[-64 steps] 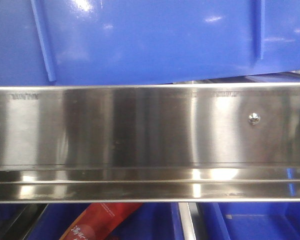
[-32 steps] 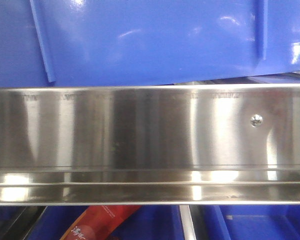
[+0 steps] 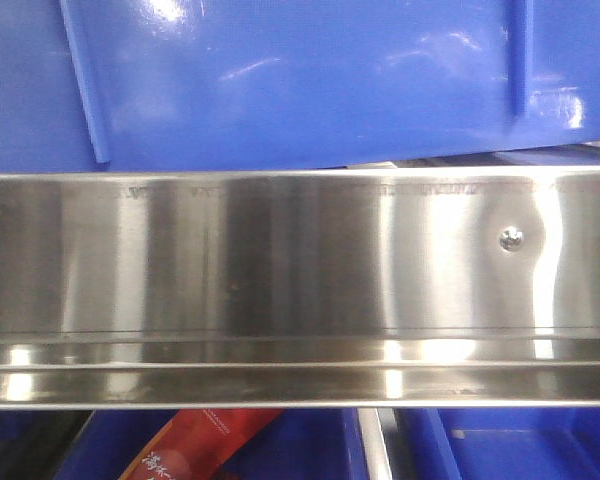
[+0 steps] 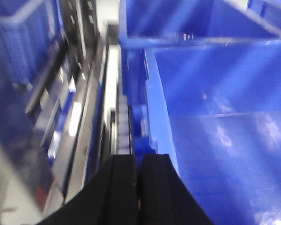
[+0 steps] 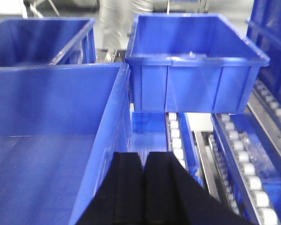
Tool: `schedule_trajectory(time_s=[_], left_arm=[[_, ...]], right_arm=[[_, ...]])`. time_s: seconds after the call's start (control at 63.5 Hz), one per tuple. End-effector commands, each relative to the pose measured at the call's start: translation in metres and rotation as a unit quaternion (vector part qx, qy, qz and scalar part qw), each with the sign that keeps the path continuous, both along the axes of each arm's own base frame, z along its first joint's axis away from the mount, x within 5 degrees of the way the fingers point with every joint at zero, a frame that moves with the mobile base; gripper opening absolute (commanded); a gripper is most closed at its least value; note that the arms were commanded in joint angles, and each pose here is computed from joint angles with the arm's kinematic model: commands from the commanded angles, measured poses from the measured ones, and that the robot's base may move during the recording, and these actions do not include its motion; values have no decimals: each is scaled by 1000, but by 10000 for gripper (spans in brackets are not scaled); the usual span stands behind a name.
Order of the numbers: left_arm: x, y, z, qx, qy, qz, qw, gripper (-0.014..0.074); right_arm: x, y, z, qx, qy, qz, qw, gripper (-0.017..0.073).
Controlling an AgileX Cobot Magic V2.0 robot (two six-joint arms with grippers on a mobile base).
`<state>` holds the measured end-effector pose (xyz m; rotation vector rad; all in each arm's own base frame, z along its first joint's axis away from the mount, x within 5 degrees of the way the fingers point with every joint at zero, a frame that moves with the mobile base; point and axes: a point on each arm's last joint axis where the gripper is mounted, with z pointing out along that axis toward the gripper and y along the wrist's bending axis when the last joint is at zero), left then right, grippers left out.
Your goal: Move blue bin to conveyor side
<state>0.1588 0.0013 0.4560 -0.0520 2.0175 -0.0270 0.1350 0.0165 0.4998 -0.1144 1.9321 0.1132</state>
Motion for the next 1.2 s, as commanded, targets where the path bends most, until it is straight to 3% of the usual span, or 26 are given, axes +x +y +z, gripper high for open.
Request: schedule_trajectory(time_s=[0.0, 0.205, 0.441, 0.63, 0.709, 1.087, 1.181], left_arm=[[8, -1, 0, -13, 6, -4, 1000, -8], [36, -9, -8, -66, 19, -27, 997, -8], [78, -11, -16, -88, 61, -33, 994, -8], [100, -11, -12, -88, 76, -35, 993, -8], [108, -12, -12, -87, 95, -38, 991, -8], [118, -11, -15, -84, 101, -36, 991, -8], [118, -11, -14, -84, 97, -35, 991, -8]], right_arm=[[9, 3, -1, 7, 15, 10, 1000, -79], [47, 7, -15, 5, 85, 15, 996, -79], [103, 9, -29, -28, 177, -3, 984, -79], [135, 21, -32, -78, 202, -36, 976, -79], [145, 31, -31, -86, 197, -29, 976, -79], [155, 37, -11, -73, 163, -24, 984, -79], [158, 39, -14, -70, 169, -20, 983, -17]])
